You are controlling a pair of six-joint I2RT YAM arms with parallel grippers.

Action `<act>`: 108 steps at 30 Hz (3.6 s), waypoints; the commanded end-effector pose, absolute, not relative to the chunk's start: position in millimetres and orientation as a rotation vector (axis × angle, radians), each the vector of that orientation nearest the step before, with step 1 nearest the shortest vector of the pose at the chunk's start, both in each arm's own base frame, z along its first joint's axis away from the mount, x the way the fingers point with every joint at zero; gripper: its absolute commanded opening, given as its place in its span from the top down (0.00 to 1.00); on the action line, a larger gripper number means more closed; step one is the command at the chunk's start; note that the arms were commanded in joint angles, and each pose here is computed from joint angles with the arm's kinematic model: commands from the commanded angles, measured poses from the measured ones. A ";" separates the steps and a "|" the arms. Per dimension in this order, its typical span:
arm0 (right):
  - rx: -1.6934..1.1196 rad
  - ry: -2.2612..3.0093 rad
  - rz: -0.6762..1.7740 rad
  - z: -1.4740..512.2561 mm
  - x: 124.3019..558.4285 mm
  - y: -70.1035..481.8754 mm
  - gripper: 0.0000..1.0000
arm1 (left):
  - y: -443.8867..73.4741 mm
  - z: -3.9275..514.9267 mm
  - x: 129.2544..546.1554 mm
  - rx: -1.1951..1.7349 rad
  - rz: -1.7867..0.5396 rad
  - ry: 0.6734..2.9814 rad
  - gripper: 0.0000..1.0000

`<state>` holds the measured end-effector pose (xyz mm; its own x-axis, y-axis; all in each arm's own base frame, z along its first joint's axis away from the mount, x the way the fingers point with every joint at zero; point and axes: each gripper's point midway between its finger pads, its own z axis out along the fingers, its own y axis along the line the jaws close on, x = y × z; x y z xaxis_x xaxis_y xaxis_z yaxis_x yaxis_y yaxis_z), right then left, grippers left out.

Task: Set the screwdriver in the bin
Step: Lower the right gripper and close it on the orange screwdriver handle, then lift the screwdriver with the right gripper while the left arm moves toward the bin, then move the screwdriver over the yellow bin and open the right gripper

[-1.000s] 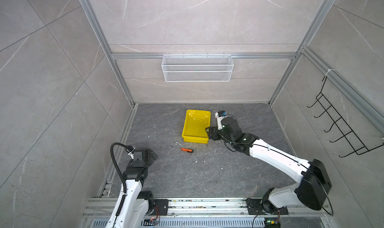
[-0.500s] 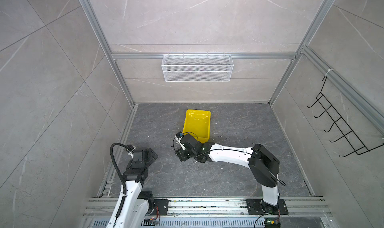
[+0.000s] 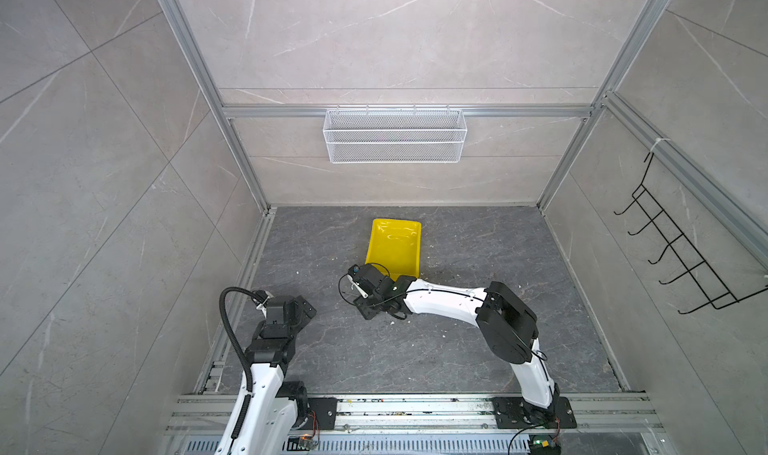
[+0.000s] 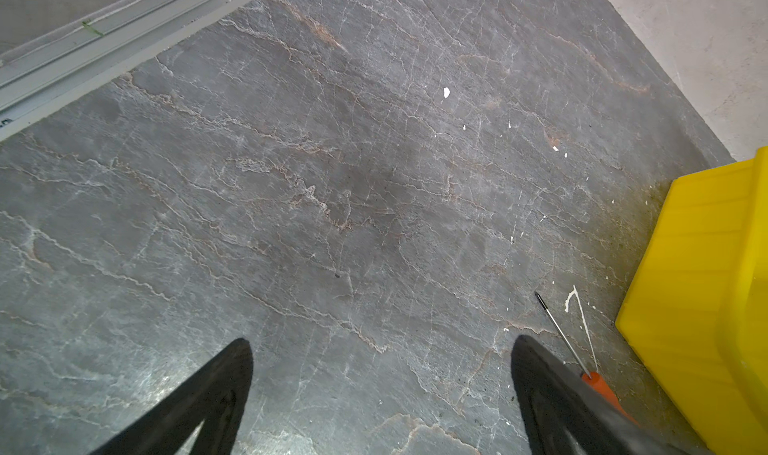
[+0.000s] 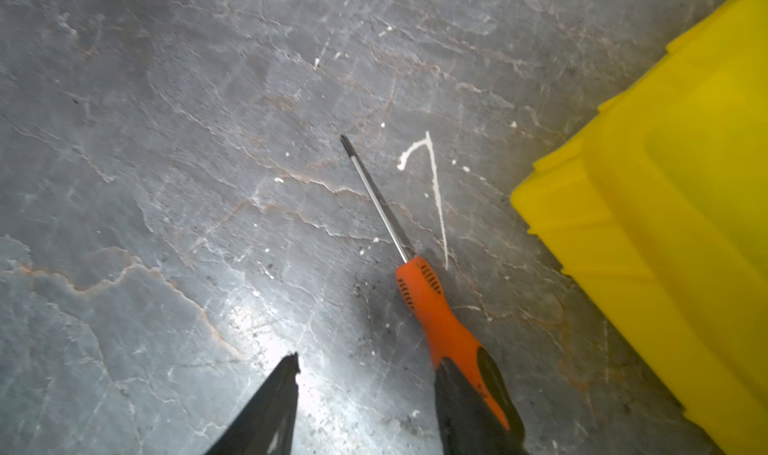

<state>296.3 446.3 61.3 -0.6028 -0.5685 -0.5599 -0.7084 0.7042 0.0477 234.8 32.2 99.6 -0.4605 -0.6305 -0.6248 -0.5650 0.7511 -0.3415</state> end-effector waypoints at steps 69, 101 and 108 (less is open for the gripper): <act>0.111 2.406 0.396 143.5 374.2 320.9 1.00 | -138.4 114.0 292.3 0.179 -0.087 2.246 0.00; 0.072 2.581 0.334 94.9 440.4 391.1 0.54 | -135.6 118.0 291.4 0.163 -0.095 2.234 0.00; -0.024 2.442 0.299 176.4 423.4 353.2 0.30 | -134.7 116.5 290.4 0.163 -0.091 2.238 0.00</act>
<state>430.7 378.2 104.7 -0.8516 0.0775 -0.5185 -0.0534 0.9711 0.2328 284.9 -135.0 106.6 -0.6437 0.0862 -0.7604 0.1480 0.9889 -0.0133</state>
